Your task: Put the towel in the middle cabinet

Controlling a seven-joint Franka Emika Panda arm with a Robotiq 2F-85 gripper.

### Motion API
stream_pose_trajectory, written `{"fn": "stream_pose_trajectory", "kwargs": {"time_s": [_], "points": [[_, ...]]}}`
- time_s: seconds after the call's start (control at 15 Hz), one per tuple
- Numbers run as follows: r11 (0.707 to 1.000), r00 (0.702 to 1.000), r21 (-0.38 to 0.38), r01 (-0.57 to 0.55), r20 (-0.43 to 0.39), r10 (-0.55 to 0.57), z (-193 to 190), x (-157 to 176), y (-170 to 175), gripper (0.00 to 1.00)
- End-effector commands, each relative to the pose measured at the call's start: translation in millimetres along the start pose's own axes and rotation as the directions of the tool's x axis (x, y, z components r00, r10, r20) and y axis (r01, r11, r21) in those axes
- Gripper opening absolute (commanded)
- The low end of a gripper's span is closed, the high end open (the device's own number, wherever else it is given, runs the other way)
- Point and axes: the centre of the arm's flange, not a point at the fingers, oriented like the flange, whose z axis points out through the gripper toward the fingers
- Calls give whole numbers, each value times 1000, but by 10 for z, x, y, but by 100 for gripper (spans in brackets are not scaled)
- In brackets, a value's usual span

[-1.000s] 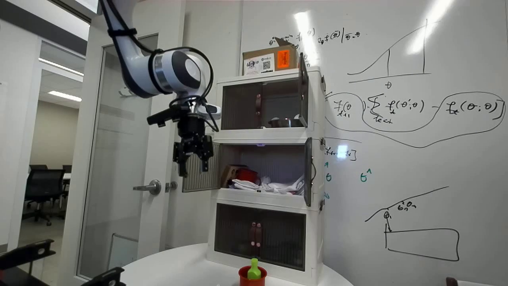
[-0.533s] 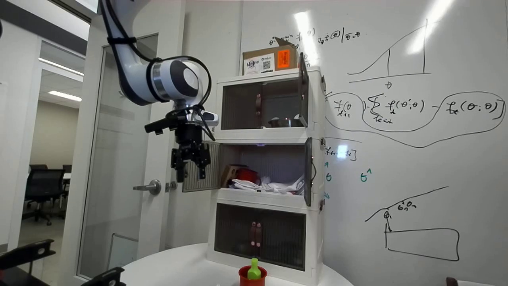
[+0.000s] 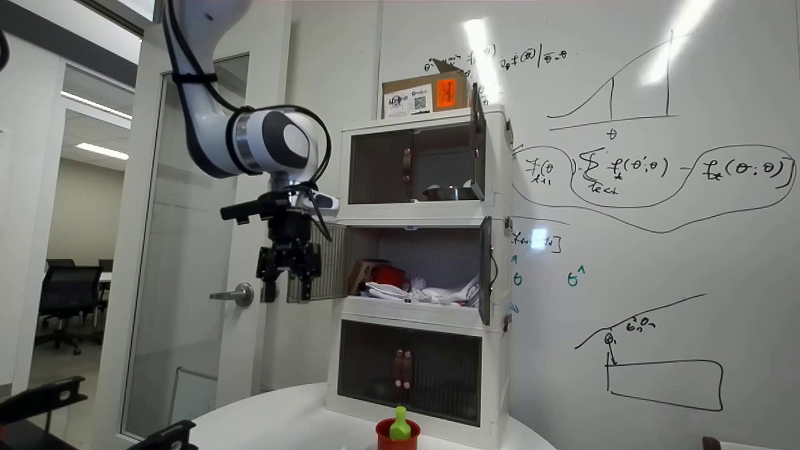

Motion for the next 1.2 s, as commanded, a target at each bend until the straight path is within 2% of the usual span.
{"fn": "stream_pose_trajectory", "kwargs": {"time_s": [0.0, 0.27, 0.47, 0.67, 1.0, 1.13], "points": [[999, 995, 41, 7, 100, -11, 850, 255, -185, 100], [998, 994, 6, -58, 92, 57, 1652, 323, -202, 100], [999, 997, -19, -37, 64, 39, 2078, 372, -144, 100], [997, 999, -66, -42, 29, 44, 2349, 420, -47, 100], [996, 1000, -87, -23, -15, 22, 2722, 467, 92, 100], [993, 999, -119, -21, -51, 15, 2878, 491, 188, 100]]}}
